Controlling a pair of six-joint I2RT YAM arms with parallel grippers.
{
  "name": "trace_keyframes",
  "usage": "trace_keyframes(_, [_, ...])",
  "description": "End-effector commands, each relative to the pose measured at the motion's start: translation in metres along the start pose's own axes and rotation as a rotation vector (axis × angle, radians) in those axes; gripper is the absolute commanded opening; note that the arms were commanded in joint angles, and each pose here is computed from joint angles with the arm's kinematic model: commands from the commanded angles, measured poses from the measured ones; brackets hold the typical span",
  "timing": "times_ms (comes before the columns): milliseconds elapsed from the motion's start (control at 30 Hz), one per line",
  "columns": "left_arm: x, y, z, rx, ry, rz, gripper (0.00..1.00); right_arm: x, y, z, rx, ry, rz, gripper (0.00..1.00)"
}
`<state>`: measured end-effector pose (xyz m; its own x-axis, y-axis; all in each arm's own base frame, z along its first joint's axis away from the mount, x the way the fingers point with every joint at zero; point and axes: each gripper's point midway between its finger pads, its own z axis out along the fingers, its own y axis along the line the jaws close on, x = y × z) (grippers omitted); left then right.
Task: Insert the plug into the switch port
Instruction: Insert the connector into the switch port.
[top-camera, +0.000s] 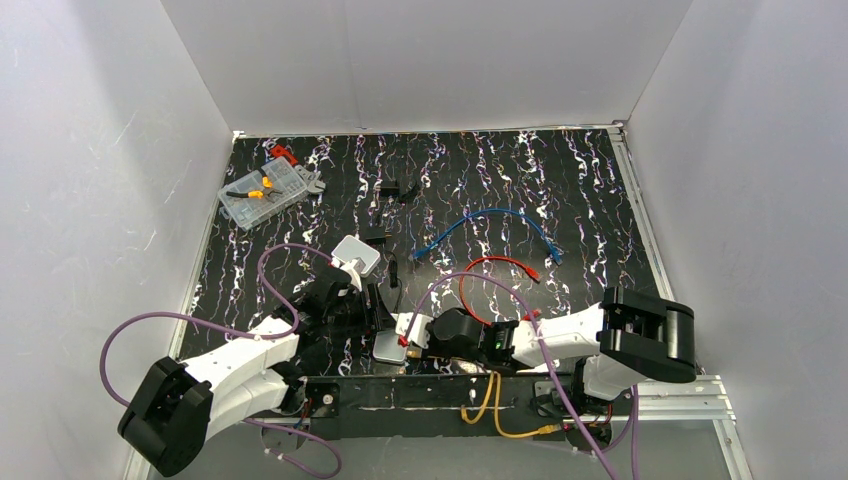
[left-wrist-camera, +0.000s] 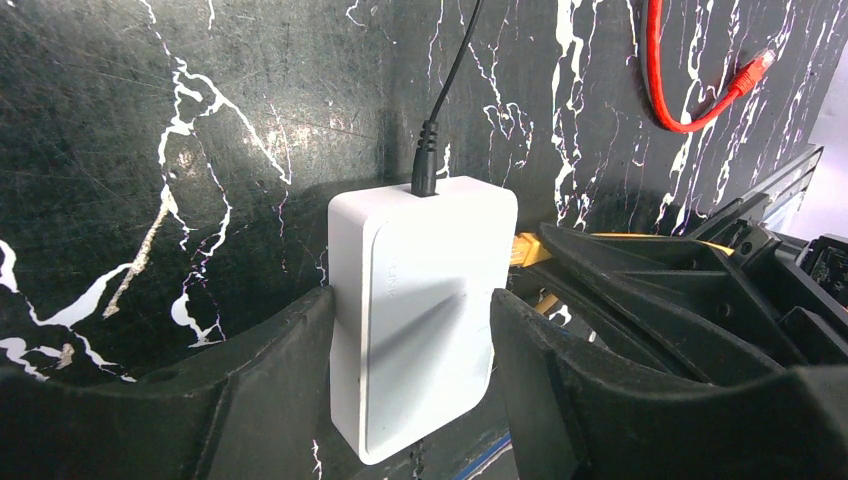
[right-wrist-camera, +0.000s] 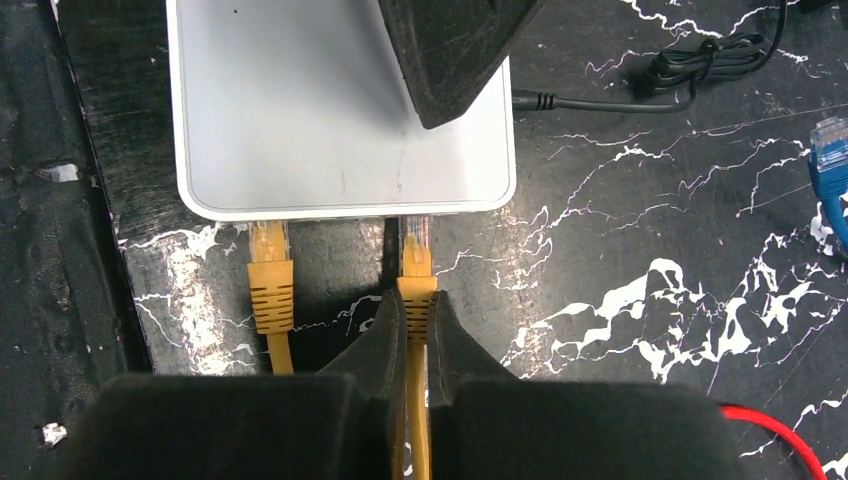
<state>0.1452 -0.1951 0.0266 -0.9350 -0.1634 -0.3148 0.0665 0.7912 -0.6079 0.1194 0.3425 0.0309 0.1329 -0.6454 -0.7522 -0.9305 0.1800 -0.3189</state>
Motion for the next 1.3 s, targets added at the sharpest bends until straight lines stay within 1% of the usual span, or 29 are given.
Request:
trace_keyframes(0, [0.027, 0.022, 0.0, -0.068, 0.096, -0.011, 0.57, -0.07, -0.015, -0.006, 0.025, -0.236, 0.053, 0.01])
trace_keyframes(233, [0.026, 0.022, 0.001, -0.075, 0.1, -0.008, 0.58, -0.073, -0.001, -0.011, -0.057, -0.271, 0.067, 0.01])
trace_keyframes(500, [0.024, 0.022, 0.0, -0.08, 0.095, -0.01, 0.59, -0.072, 0.013, -0.002, -0.127, -0.242, 0.107, 0.01])
trace_keyframes(800, [0.025, 0.022, 0.0, -0.081, 0.098, -0.012, 0.59, -0.072, 0.004, 0.003, -0.072, -0.227, 0.171, 0.01])
trace_keyframes(1100, [0.029, 0.025, 0.0, -0.079, 0.104, -0.024, 0.58, -0.083, -0.002, -0.001, -0.043, -0.272, 0.251, 0.01])
trace_keyframes(1267, [0.032, 0.026, -0.001, -0.082, 0.107, -0.028, 0.58, -0.079, -0.01, 0.003, 0.005, -0.24, 0.311, 0.01])
